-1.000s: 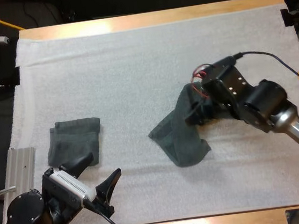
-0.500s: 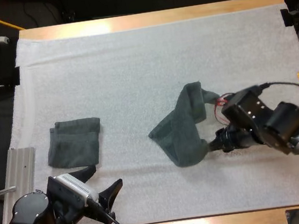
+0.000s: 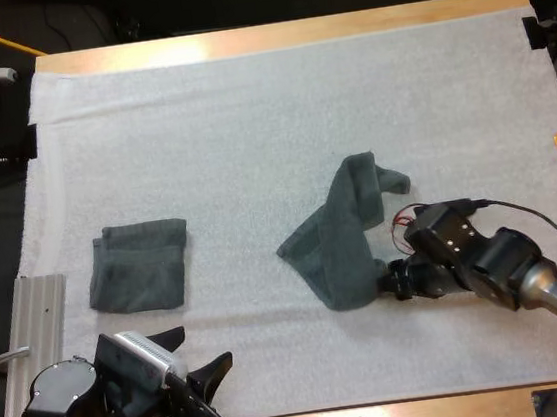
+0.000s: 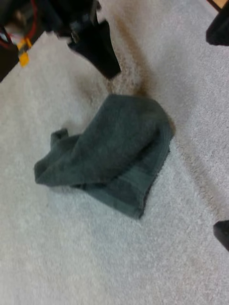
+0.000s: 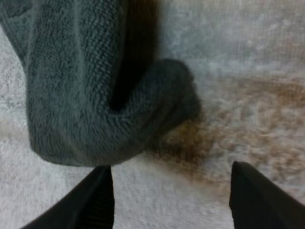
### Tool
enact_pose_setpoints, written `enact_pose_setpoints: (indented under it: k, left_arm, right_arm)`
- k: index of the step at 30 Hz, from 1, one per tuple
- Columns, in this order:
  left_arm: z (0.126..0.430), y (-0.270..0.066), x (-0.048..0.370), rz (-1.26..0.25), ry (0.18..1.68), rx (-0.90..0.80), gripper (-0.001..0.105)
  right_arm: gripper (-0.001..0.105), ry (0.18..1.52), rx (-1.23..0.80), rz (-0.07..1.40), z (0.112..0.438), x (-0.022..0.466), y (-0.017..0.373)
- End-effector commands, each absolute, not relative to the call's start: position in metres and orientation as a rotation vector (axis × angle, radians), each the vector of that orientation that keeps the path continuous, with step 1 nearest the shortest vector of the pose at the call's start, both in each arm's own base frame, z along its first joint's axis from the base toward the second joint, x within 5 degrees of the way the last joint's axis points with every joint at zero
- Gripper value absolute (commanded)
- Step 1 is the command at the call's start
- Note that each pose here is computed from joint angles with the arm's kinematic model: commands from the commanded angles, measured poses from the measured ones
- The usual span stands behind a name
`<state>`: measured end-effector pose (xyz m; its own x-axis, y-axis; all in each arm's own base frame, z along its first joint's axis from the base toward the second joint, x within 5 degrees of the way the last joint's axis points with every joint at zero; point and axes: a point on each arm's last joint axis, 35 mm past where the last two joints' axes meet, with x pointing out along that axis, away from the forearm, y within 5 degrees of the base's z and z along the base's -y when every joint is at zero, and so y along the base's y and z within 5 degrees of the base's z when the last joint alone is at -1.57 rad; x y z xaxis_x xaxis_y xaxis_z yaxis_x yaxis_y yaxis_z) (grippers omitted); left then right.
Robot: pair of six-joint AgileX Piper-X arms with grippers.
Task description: Pick towel from pile, fold and stack
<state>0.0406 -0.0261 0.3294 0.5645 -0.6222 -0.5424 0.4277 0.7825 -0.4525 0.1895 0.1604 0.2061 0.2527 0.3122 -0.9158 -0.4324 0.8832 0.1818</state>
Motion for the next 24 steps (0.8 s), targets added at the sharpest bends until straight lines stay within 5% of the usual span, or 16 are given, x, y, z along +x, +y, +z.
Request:
enact_pose_setpoints:
  k: [1,24]
  left_arm:
    - [0.331,-0.026,0.039,-0.64,0.749,-0.296,0.069]
    - [0.331,-0.026,0.039,-0.638,0.75,-0.3,0.069]
  right_arm:
    - [0.052,1.208,-0.098,0.517,0.202,0.193,0.164]
    - [0.052,1.306,0.015,0.427,0.139,0.22,0.188]
